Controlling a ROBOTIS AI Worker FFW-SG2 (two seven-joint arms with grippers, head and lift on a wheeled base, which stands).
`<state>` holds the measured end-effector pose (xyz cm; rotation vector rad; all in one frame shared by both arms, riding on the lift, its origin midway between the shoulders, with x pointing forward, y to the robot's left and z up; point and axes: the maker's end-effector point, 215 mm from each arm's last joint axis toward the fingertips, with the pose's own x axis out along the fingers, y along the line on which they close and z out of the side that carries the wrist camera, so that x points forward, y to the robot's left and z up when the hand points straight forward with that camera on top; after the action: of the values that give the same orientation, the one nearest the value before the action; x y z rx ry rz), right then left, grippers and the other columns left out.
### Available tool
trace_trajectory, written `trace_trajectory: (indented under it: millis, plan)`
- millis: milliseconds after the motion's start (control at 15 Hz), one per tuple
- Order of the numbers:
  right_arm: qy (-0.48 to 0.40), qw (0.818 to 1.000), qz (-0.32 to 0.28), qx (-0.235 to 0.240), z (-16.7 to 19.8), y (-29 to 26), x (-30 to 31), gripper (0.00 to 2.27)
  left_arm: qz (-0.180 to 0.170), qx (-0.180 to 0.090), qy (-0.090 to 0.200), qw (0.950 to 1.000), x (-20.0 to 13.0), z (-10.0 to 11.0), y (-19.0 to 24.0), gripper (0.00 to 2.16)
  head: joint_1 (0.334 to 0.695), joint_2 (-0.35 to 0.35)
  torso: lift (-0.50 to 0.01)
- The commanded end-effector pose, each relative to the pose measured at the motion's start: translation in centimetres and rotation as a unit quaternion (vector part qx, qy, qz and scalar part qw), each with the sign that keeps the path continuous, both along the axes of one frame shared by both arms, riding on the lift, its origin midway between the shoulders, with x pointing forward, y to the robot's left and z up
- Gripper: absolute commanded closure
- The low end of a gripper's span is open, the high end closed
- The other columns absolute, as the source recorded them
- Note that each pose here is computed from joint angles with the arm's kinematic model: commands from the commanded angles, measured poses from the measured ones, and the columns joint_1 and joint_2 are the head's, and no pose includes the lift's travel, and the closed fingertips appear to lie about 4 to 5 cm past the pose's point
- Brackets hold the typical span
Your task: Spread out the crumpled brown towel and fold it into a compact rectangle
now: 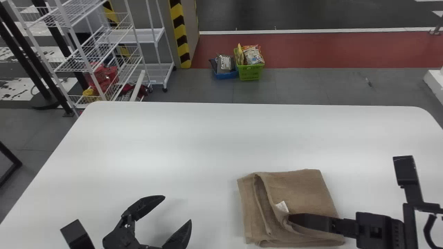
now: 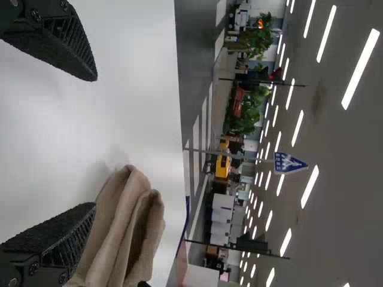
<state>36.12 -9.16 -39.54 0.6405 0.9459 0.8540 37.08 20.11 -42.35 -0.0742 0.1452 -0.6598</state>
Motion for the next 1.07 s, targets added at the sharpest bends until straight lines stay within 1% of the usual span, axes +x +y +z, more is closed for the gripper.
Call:
trace_trajectory:
  millis: [0, 67, 133, 267, 333, 400, 467, 600, 800, 867, 933, 1000]
  plan:
    - [-0.007, 0.998, 0.03, 0.056, 2.3, 2.7, -1.3, 1.86, 0.002, -0.001, 0.001, 1.0, 0.0, 0.0, 0.1, 0.06, 0.695, 0.171, -0.127]
    - [-0.012, 0.995, 0.035, 0.094, 3.9, 3.1, -1.5, 1.86, 0.002, -0.001, 0.001, 1.0, 0.0, 0.0, 0.1, 0.06, 0.695, 0.19, -0.127]
    - [-0.021, 0.993, 0.037, 0.109, 5.0, 3.1, -1.1, 1.86, 0.001, 0.0, 0.001, 1.0, 0.0, -0.1, 0.0, 0.06, 0.695, 0.208, -0.127]
    - [-0.019, 0.994, 0.035, 0.098, 4.6, 3.1, -0.9, 1.84, 0.0, 0.0, 0.002, 1.0, 0.0, -0.2, -0.2, 0.06, 0.695, 0.221, -0.127]
    - [-0.01, 0.996, 0.033, 0.087, 3.6, 3.1, -0.9, 1.33, -0.001, 0.001, 0.003, 1.0, 0.0, -0.2, -0.3, 0.06, 0.695, 0.222, -0.127]
    - [-0.001, 0.996, 0.033, 0.084, 2.9, 3.2, -1.0, 0.5, 0.0, 0.002, 0.003, 1.0, 0.1, -0.3, -0.3, 0.06, 0.695, 0.22, -0.127]
    - [0.006, 0.996, 0.033, 0.078, 2.2, 3.2, -1.1, 0.0, -0.001, 0.001, 0.004, 1.0, 0.0, -0.4, -0.4, 0.06, 0.695, 0.22, -0.127]
    - [0.011, 0.997, 0.029, 0.072, 1.6, 3.0, -1.0, 0.0, -0.002, 0.002, 0.005, 1.0, 0.0, -0.5, -0.5, 0.06, 0.695, 0.219, -0.127]
    - [0.003, 0.997, 0.005, 0.077, 2.2, 1.0, -0.4, 0.07, -0.001, 0.002, 0.007, 1.0, 0.0, -0.6, -0.5, 0.06, 0.695, 0.21, -0.127]
    - [-0.002, 0.998, -0.006, 0.068, 2.2, 0.0, -0.1, 0.23, -0.001, 0.002, 0.009, 1.0, -0.1, -0.9, -0.5, 0.06, 0.695, 0.203, -0.127]
    - [-0.001, 0.998, -0.011, 0.055, 1.7, -0.6, 0.0, 0.46, -0.001, 0.001, 0.009, 1.0, 0.0, -0.9, -0.5, 0.06, 0.695, 0.185, -0.127]
    - [0.006, 0.999, -0.017, 0.039, 0.7, -1.1, 0.1, 0.79, -0.001, 0.0, 0.009, 1.0, 0.0, -0.9, -0.5, 0.06, 0.695, 0.175, -0.127]
